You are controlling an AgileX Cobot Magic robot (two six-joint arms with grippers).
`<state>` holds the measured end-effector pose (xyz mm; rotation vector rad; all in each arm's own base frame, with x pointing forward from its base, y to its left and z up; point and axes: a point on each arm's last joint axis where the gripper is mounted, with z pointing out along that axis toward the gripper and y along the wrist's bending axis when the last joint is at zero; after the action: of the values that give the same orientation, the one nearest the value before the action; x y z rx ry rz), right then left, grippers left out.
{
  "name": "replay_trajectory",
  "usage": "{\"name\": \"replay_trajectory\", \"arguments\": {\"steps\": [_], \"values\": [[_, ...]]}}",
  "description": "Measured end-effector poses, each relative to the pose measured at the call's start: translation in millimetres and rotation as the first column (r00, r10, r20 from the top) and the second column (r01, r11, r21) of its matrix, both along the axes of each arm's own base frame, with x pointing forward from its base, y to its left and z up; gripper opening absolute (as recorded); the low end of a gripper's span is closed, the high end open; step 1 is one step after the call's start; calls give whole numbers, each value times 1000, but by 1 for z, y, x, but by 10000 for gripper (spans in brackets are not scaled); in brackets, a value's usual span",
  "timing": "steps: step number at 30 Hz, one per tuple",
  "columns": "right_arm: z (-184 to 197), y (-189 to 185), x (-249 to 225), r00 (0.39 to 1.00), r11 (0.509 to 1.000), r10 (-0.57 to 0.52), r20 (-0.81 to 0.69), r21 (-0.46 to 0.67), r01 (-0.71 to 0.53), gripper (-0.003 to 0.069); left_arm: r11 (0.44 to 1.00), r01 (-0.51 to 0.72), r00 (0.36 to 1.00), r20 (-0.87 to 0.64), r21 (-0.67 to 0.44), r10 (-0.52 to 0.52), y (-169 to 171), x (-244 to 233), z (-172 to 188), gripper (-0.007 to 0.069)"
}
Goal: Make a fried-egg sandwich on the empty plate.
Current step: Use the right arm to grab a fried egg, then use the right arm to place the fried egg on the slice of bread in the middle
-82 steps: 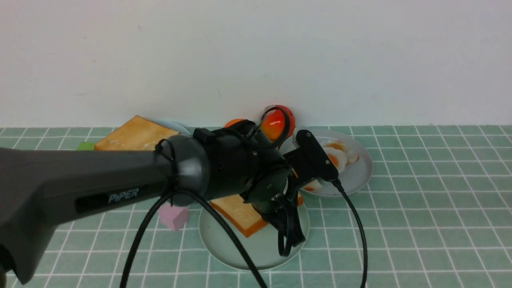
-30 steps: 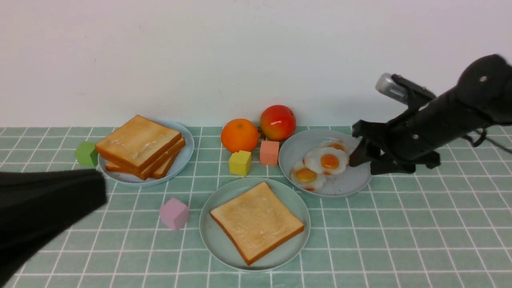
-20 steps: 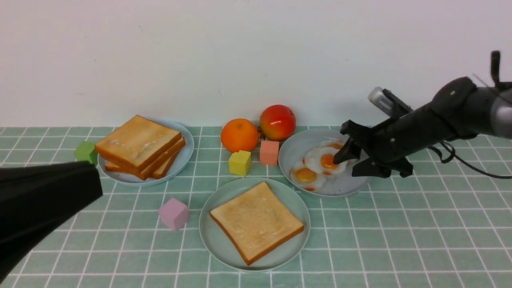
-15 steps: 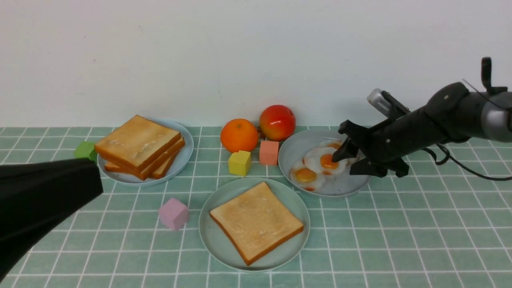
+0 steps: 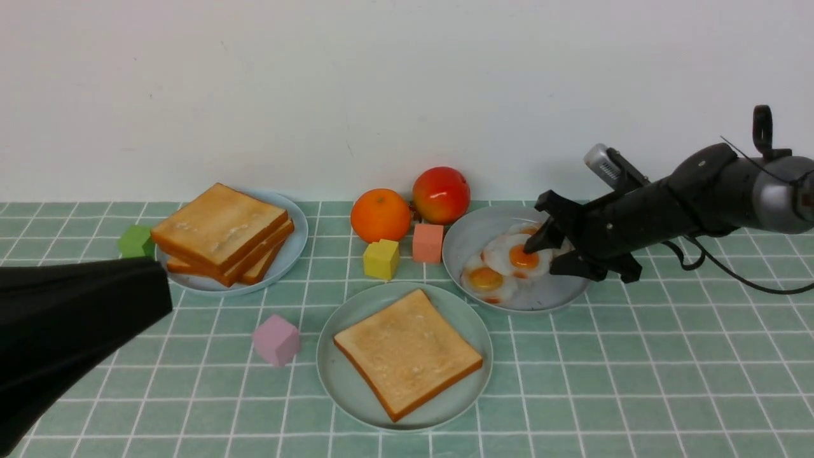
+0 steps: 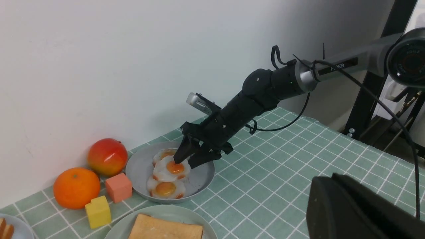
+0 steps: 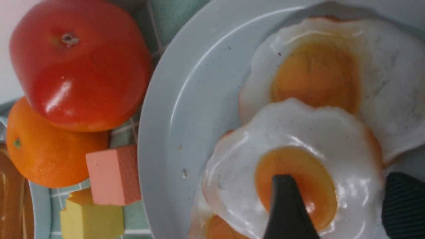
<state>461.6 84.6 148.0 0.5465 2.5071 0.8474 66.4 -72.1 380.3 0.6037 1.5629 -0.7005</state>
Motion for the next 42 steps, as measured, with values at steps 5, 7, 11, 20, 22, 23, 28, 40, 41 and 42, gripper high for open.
{"name": "replay_trajectory", "arguments": {"steps": [5,7,11,20,22,23,28,40,41,42], "values": [[0,0,0,1000,1000,5,10,1,-5,380,1000,0,1000,-1,0,0,0,0,0,-14],[1,0,0,1000,1000,7,12,0,-7,377,1000,0,1000,-1,0,0,0,0,0,-14],[-4,1,1,1000,1000,1,-2,14,-1,374,1000,1,1000,-3,0,-1,0,0,0,-14],[-7,3,3,1000,999,-13,-12,44,14,341,1000,1,1000,-7,1,-1,0,0,0,-14],[-8,3,3,1000,999,-12,-12,43,12,295,1000,1,1000,-7,1,-1,0,0,0,-14],[-8,3,3,1000,999,-10,-12,40,10,265,1000,1,1000,-7,1,-1,0,0,0,-14],[-12,3,3,1000,999,-3,-21,38,3,94,1000,2,1000,-9,-1,-2,0,0,0,-14],[48,-11,-10,990,992,123,75,-16,-122,53,1000,3,1000,-21,12,-3,0,0,-2,-14],[57,-13,-13,987,991,132,92,-24,-130,53,1000,3,1000,-24,16,-3,0,0,-3,-14],[71,-15,-17,983,989,147,114,-39,-144,53,1000,3,1000,-29,26,-2,0,0,-3,-14]]}}
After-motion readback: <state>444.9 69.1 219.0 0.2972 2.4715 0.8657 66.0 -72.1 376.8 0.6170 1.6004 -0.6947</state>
